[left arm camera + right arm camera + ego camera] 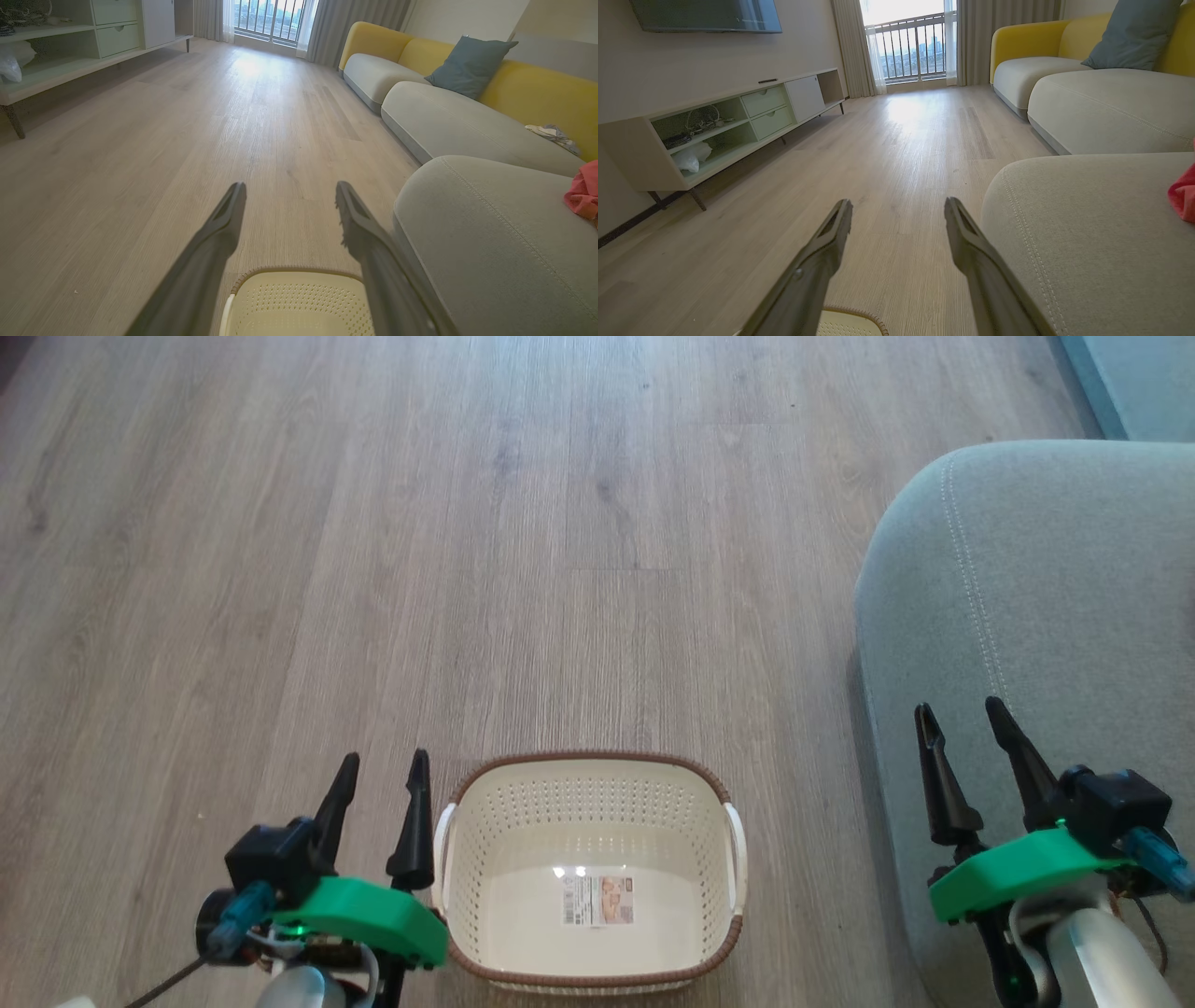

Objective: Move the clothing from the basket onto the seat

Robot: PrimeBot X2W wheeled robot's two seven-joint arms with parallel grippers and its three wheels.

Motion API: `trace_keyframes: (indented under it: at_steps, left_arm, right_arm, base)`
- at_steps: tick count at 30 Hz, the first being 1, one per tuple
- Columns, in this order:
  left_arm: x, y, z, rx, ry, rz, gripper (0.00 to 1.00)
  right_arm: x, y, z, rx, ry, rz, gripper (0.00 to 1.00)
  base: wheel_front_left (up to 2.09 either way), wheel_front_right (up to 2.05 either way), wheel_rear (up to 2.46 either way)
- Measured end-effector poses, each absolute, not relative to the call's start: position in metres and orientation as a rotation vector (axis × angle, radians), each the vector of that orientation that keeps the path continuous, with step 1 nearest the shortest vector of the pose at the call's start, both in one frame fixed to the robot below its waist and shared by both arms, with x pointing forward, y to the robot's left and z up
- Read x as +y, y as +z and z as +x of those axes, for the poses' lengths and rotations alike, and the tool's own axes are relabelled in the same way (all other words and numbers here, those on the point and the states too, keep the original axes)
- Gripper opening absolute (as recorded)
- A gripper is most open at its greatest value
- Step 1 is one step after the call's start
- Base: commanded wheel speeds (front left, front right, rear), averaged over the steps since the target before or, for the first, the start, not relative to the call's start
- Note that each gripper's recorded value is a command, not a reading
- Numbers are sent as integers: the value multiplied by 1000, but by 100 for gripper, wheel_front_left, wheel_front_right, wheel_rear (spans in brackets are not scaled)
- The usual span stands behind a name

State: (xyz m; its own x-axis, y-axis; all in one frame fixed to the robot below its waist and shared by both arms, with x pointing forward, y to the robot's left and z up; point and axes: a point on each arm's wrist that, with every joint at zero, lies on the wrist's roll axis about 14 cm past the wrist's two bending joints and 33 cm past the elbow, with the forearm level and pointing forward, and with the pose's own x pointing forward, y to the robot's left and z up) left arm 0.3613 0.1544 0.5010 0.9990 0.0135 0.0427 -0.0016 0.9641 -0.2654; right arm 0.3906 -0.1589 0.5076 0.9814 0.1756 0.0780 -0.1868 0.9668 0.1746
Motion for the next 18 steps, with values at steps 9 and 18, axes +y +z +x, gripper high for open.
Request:
trace_keyframes:
  at_steps: [9,18]
  left_arm:
    - [150,496,363,-27,-12,-271,0]
    - [153,453,344,112,24,-313,0]
  right_arm:
    - [-160,501,390,-43,178,184,0]
    - [-164,460,372,92,143,236,0]
  base:
    - [0,0,0]
    - [0,0,0]
